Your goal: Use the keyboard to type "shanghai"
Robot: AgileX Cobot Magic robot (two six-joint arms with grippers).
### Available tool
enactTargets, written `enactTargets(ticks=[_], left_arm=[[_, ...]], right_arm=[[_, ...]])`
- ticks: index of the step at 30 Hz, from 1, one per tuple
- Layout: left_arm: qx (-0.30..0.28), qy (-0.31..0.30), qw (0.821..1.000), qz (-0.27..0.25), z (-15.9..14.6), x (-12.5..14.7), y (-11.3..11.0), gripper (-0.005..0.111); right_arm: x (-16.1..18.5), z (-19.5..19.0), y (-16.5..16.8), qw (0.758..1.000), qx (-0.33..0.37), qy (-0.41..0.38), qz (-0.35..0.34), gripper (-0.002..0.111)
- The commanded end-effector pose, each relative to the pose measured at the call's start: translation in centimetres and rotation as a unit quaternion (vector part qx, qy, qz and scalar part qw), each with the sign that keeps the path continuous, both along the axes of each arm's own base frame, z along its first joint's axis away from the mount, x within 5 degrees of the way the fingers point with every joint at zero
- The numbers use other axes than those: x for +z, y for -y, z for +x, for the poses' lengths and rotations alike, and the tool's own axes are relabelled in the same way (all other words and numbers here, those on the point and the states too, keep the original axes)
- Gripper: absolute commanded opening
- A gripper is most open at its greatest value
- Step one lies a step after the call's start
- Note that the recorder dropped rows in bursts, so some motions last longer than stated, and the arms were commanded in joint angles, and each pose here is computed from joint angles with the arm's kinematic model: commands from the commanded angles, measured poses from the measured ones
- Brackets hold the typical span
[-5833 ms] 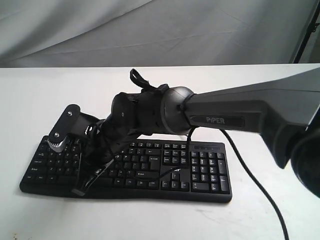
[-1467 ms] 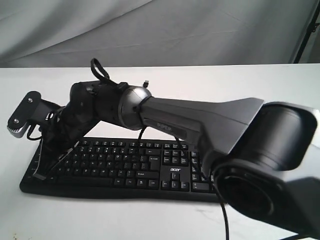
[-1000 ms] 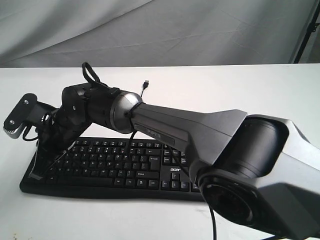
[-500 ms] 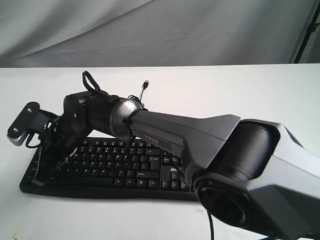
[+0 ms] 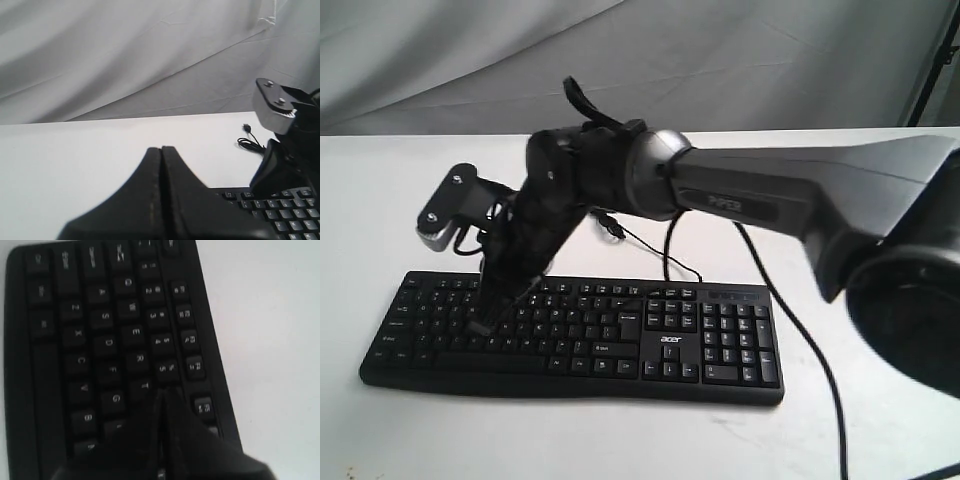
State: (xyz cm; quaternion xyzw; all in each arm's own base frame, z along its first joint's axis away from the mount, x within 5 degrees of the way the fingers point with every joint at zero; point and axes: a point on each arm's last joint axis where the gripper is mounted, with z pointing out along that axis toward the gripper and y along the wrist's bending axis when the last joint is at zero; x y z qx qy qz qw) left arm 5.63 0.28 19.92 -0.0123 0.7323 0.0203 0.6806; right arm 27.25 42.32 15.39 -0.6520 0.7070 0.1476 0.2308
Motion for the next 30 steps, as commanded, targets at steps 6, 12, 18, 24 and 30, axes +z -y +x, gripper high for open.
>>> enactTargets(ticks=[6, 12, 18, 24, 30], left_arm=[[-0.003, 0.003, 1.0, -0.001, 0.0, 0.0, 0.0, 0.0], [-0.003, 0.003, 1.0, -0.001, 0.0, 0.0, 0.0, 0.0], [-0.003, 0.003, 1.0, -0.001, 0.0, 0.0, 0.0, 0.0], [-0.003, 0.003, 1.0, -0.001, 0.0, 0.0, 0.0, 0.0], [-0.003, 0.003, 1.0, -0.001, 0.0, 0.0, 0.0, 0.0]], right_arm=[[-0.4, 0.2, 3.3, 0.998, -0.015, -0.022, 0.054, 0.0], [-0.4, 0.5, 3.6, 0.998, -0.013, -0.019, 0.051, 0.0], [-1.2, 0.4, 3.7, 0.999, -0.014, -0.026, 0.042, 0.0], [-2.0, 0.5, 3.8, 0.999, -0.014, -0.029, 0.034, 0.0], [-2.5, 0.9, 4.1, 0.999, -0.019, -0.031, 0.028, 0.0]])
